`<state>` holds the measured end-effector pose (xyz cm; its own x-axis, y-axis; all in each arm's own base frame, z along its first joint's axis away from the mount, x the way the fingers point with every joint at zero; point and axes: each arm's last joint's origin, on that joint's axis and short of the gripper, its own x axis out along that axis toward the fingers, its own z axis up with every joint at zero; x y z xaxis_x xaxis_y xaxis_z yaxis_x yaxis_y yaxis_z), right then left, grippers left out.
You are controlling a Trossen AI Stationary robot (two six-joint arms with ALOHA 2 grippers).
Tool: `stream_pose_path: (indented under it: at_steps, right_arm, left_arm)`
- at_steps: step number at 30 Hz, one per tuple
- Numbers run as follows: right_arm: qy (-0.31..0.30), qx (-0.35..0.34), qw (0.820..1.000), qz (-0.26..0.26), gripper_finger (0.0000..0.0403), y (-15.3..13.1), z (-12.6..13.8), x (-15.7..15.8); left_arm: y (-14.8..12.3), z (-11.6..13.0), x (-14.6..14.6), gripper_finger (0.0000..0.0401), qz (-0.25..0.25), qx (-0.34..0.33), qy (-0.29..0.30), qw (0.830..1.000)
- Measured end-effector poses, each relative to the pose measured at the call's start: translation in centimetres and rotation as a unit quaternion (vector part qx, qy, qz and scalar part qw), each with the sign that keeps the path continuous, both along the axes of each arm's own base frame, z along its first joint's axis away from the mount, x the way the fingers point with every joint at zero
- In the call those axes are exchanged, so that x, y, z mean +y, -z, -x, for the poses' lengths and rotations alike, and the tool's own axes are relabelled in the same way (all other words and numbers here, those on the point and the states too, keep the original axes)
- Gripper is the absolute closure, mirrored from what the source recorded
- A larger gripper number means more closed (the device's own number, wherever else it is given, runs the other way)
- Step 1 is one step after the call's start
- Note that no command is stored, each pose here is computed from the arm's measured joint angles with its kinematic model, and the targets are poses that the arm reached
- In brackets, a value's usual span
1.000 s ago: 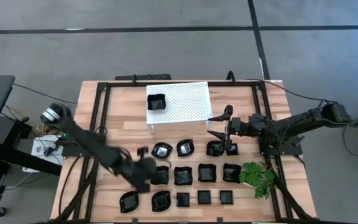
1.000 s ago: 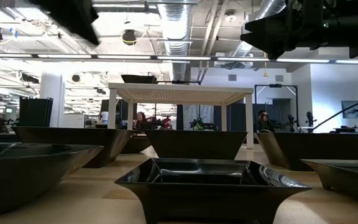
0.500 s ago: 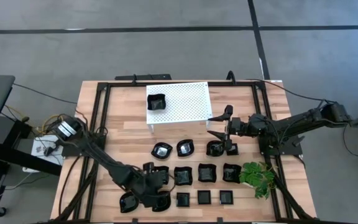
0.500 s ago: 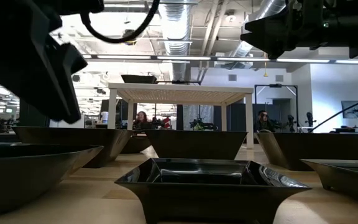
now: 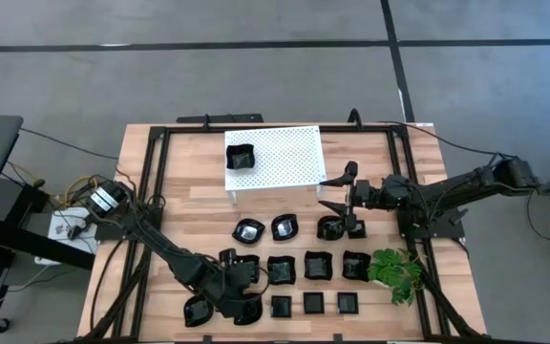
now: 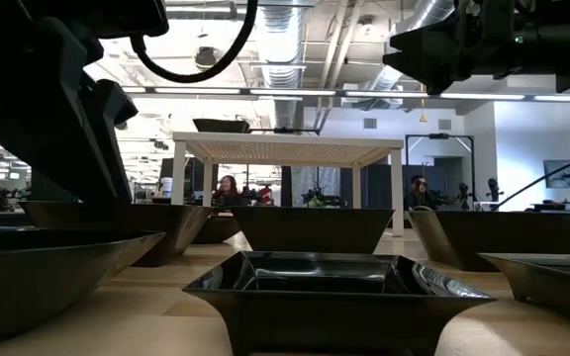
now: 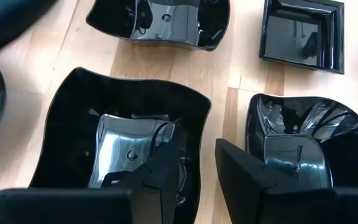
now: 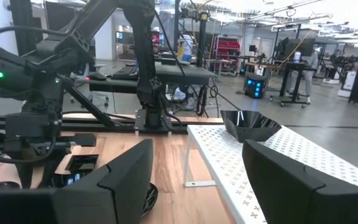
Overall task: Pick & Place Mini shaped plates
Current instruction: Stack the black distorted square plate on top of the black distorted square plate on the shelf
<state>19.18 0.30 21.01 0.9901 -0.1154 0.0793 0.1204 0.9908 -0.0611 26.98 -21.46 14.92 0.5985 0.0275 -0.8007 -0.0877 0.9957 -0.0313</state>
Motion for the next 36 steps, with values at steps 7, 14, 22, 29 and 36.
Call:
stream_pose_path:
  at_steps: [7,14,22,29,36]
  right_arm:
    - [-0.011,0.000,1.000,-0.002,0.0159,0.0,0.0,0.4]
    - [-0.028,0.000,1.000,0.000,0.0159,0.0,0.0,1.1]
    - [-0.031,0.000,1.000,0.003,0.0159,0.0,0.1,1.2]
    - [-0.031,-0.009,0.999,0.002,0.0159,-0.2,0.1,1.2]
    - [-0.029,-0.024,0.999,0.005,0.0159,-0.5,0.1,1.2]
  left_arm:
    - [1.0,0.5,0.4,0.0295,-0.003,0.013,-0.012,1.000]
    - [1.5,0.9,0.6,0.0315,-0.022,0.012,-0.015,1.000]
    - [0.7,0.7,0.8,0.0393,-0.035,-0.007,-0.014,0.999]
    - [-5.7,0.9,2.2,0.0395,-0.069,-0.112,-0.002,0.991]
    - [-12.9,2.1,6.8,0.0395,-0.158,-0.212,-0.017,0.964]
